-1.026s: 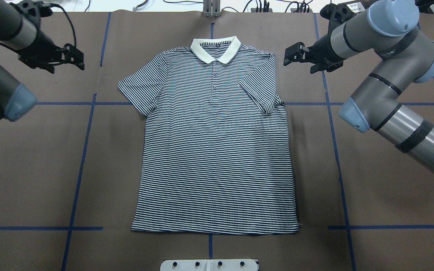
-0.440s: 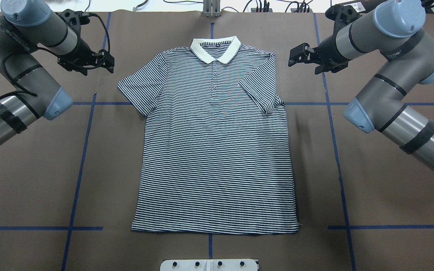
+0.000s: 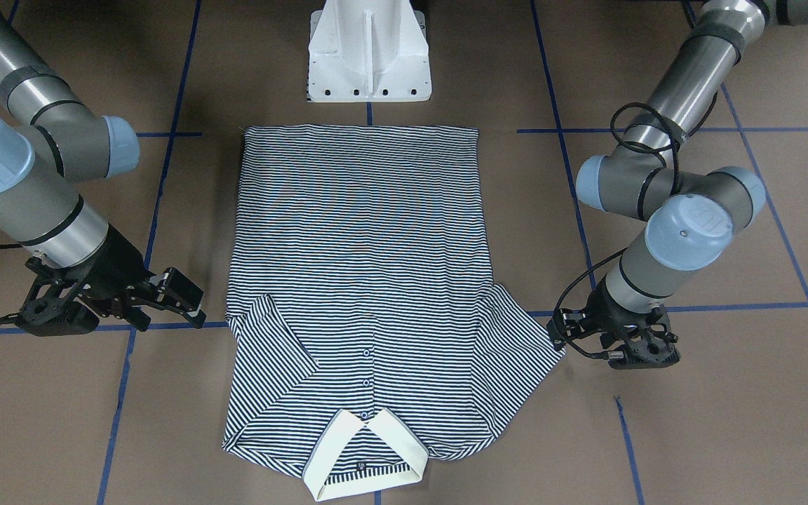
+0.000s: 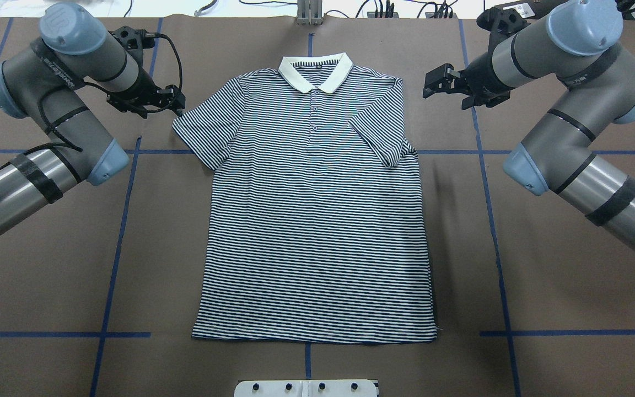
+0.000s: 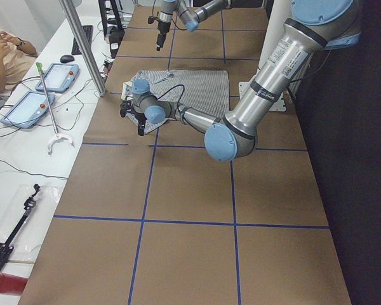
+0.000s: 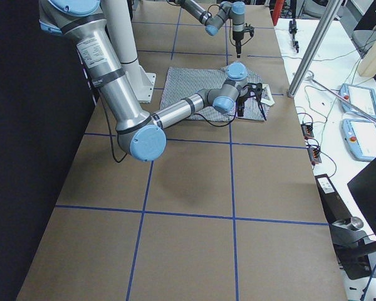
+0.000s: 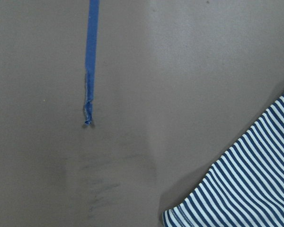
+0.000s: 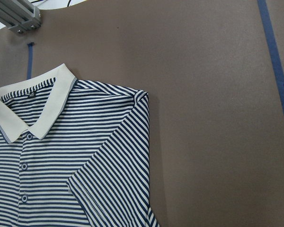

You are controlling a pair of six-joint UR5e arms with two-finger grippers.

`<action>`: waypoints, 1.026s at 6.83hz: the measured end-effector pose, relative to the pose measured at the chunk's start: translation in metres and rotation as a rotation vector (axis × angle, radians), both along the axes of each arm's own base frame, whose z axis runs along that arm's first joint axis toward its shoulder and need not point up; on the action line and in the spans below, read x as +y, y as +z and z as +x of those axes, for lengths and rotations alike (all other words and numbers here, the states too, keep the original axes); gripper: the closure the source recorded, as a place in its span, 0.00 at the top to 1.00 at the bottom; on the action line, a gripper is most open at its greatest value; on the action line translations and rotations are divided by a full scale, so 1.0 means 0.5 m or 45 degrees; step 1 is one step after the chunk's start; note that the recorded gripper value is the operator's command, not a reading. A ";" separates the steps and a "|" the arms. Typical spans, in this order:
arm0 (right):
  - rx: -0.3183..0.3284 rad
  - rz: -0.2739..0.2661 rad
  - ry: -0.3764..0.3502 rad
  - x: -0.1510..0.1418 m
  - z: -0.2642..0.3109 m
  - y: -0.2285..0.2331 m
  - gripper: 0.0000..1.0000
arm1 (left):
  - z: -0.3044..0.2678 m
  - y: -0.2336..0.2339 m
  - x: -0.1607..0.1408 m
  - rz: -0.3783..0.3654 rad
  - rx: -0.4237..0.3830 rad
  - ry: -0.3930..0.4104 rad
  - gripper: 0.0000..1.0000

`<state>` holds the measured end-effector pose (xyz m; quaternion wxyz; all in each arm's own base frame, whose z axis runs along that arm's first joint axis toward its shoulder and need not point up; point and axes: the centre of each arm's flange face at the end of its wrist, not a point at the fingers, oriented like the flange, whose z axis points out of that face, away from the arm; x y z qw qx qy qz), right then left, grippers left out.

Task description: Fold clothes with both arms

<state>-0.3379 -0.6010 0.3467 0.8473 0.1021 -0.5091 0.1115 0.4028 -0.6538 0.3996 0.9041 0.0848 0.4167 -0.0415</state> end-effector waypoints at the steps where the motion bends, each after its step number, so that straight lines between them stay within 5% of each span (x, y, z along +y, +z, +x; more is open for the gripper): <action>1: 0.001 -0.001 0.000 0.000 -0.001 0.002 1.00 | 0.015 0.005 0.002 0.014 -0.009 -0.002 0.74; 3: 0.006 -0.005 0.002 0.001 0.000 0.008 1.00 | 0.033 0.022 0.003 0.038 -0.008 0.000 0.63; 5: 0.007 -0.005 0.003 0.001 0.000 0.009 1.00 | 0.046 0.025 0.009 0.044 -0.006 0.008 0.42; 6: 0.007 -0.005 0.003 0.001 -0.001 0.008 1.00 | 0.050 0.025 0.011 0.044 -0.006 0.011 0.11; 7: 0.006 -0.005 0.002 0.000 0.000 0.007 1.00 | 0.053 0.025 0.013 0.040 -0.005 0.012 0.00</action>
